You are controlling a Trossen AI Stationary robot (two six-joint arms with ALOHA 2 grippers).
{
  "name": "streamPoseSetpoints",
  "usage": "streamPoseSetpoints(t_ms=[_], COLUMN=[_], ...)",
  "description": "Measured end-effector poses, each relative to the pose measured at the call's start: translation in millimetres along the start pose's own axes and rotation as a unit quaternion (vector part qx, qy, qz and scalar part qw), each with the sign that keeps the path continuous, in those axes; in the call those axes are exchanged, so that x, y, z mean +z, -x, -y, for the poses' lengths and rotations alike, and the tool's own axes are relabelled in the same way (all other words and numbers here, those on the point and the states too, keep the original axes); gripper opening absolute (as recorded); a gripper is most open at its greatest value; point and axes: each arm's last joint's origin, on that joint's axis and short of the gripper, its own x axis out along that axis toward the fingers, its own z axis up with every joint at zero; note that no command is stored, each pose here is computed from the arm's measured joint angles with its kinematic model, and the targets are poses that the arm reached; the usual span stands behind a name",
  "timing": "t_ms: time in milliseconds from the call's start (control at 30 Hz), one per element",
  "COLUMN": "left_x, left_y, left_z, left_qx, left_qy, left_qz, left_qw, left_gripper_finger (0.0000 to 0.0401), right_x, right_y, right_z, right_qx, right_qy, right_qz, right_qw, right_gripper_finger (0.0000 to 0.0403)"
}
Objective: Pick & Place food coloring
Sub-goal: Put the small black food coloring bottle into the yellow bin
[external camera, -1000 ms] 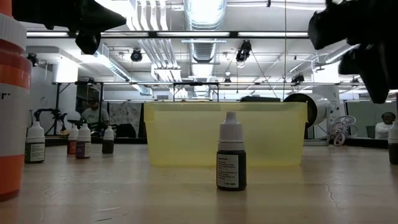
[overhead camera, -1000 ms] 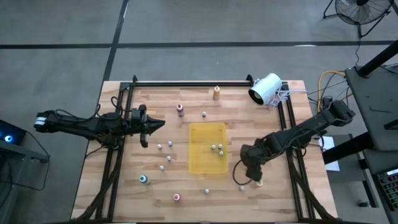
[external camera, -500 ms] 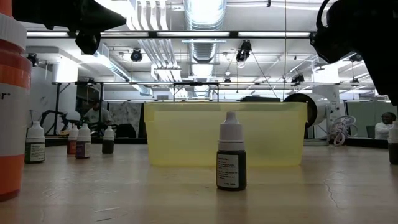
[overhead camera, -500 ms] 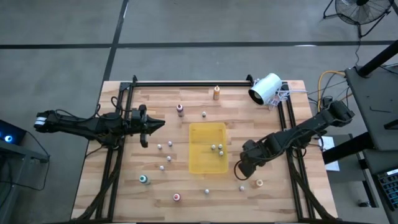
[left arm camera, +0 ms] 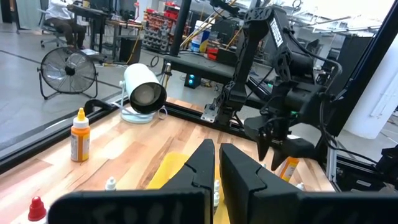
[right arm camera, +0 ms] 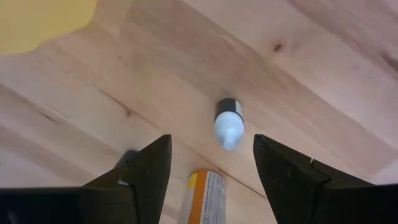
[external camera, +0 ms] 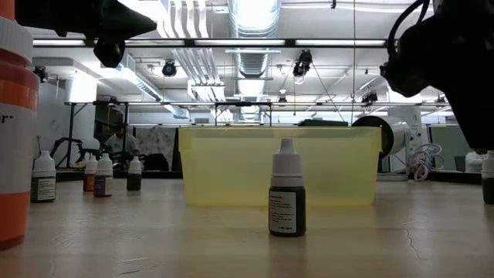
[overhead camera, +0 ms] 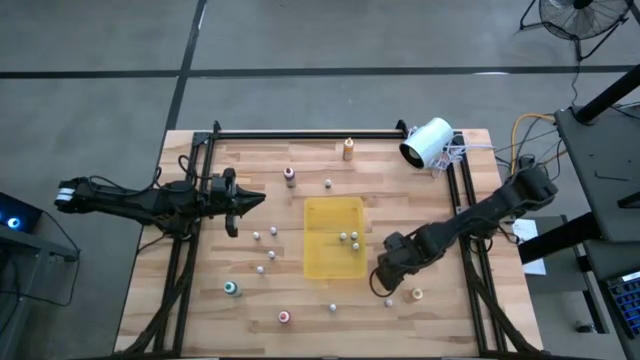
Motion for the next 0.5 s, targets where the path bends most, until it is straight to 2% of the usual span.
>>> streamPoseSetpoints(t_ms=[500], left_x=[0], left_y=[0], left_z=[0], left_qx=[0.0], left_qy=[0.0], left_qz=[-0.001], left_qw=[1.0], left_gripper_finger=[0.0], right_x=[0], right_y=[-12], right_z=[4], right_qx=[-0.027], right_qy=[-0.007], right_qz=[0.012], right_qw=[1.0], right_gripper_finger=[0.0219])
